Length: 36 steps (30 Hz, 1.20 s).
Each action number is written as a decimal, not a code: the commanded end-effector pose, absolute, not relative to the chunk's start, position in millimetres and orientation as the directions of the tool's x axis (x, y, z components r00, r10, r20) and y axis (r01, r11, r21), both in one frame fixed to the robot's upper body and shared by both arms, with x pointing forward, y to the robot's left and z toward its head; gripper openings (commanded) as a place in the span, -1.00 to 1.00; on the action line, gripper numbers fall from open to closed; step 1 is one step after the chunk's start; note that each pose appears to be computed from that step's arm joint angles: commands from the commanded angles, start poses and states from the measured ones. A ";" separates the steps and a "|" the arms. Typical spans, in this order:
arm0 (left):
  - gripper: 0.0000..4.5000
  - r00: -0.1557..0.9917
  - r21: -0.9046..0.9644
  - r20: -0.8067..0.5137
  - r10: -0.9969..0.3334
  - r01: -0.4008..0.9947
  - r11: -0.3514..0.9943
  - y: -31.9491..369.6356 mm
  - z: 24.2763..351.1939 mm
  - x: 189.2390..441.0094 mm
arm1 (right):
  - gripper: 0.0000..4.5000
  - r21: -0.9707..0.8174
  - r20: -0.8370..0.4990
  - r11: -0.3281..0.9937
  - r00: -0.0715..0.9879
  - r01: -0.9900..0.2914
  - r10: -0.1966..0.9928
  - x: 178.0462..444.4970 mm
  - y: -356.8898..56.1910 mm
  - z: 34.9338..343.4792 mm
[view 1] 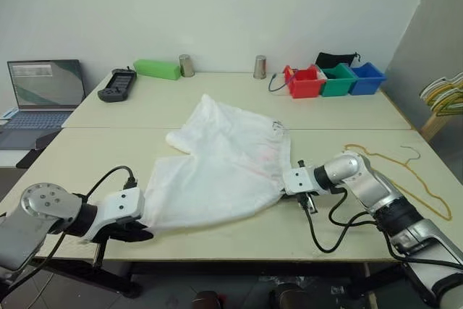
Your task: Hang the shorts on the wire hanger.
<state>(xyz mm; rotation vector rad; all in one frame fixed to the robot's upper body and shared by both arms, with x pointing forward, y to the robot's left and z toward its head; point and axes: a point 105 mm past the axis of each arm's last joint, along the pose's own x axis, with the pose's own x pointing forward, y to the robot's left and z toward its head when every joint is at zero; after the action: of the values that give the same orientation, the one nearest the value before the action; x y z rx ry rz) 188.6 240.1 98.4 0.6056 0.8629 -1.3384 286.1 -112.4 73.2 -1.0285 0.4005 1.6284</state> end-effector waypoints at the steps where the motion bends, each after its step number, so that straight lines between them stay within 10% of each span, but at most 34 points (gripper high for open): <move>1: -1.00 -0.070 -0.133 -0.801 -0.595 0.989 0.062 227.6 111.8 176.5 | -1.00 -0.153 -0.790 -0.407 -0.136 -0.900 0.597 255.8 -118.6 88.6; 36: -1.00 -0.037 -0.039 -0.856 -0.515 0.999 -0.008 243.9 97.3 211.2 | -1.00 0.047 -0.760 -0.300 -0.229 -0.953 0.608 206.2 -115.3 65.9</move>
<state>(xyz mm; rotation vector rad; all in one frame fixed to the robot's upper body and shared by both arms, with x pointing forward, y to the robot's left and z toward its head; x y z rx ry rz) 208.0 244.6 93.5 0.7567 0.8479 -1.4400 212.4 -117.0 62.1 -0.7864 0.6356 1.7293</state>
